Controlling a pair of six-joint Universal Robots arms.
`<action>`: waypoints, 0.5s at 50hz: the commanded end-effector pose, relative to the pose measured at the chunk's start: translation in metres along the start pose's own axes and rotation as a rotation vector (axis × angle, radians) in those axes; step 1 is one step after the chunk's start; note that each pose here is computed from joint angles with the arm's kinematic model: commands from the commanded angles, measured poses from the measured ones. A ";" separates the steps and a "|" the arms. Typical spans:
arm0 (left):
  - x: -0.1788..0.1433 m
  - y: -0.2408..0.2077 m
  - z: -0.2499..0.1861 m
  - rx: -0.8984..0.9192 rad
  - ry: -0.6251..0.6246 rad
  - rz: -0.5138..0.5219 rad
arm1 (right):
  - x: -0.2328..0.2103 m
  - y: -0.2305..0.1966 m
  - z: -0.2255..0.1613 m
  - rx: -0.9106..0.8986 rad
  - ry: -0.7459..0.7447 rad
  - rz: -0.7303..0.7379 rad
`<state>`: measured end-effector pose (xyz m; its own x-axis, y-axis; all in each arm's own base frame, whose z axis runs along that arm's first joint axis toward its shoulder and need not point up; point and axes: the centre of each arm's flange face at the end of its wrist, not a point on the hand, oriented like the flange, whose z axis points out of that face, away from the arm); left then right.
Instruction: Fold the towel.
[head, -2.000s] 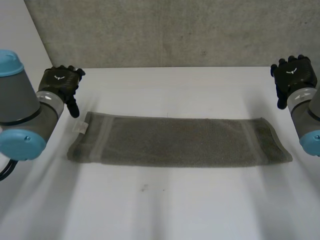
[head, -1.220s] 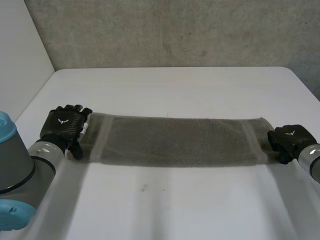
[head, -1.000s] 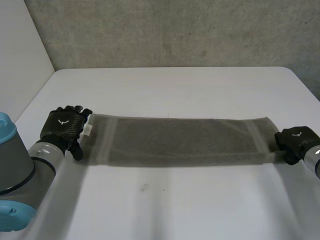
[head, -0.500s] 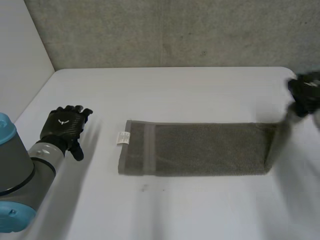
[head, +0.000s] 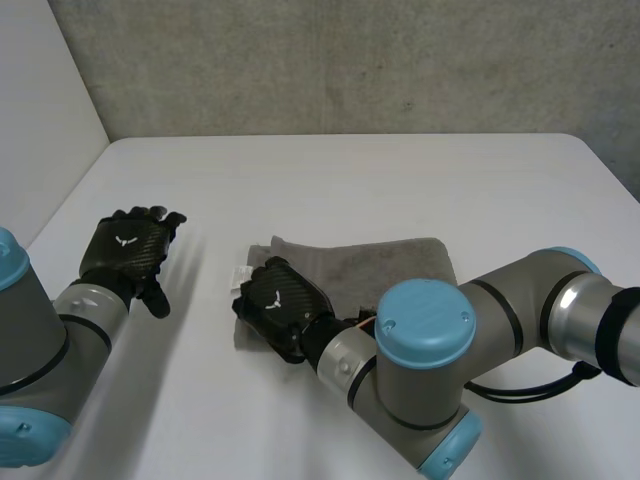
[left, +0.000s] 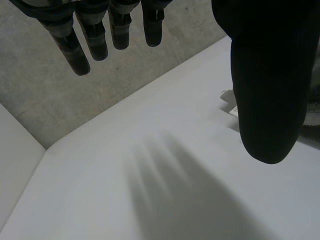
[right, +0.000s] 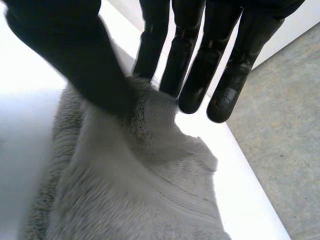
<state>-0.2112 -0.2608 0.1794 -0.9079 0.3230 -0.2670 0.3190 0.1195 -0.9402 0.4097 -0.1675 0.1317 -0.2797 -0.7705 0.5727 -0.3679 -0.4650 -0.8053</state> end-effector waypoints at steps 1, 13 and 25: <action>0.004 0.002 -0.003 -0.004 0.013 0.002 | 0.032 -0.024 -0.010 0.004 0.133 0.021; 0.041 -0.019 -0.023 0.085 0.127 0.010 | 0.110 -0.002 -0.064 -0.139 0.384 0.313; 0.066 -0.036 -0.025 0.163 0.199 -0.076 | 0.104 0.080 -0.121 -0.447 0.356 0.523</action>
<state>-0.2647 -0.2203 0.2010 -0.8531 0.4794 -0.2059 0.2359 0.0023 -0.9718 0.2733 -0.2314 0.1746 -0.7446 -0.6135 0.2631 -0.3919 0.0827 -0.9163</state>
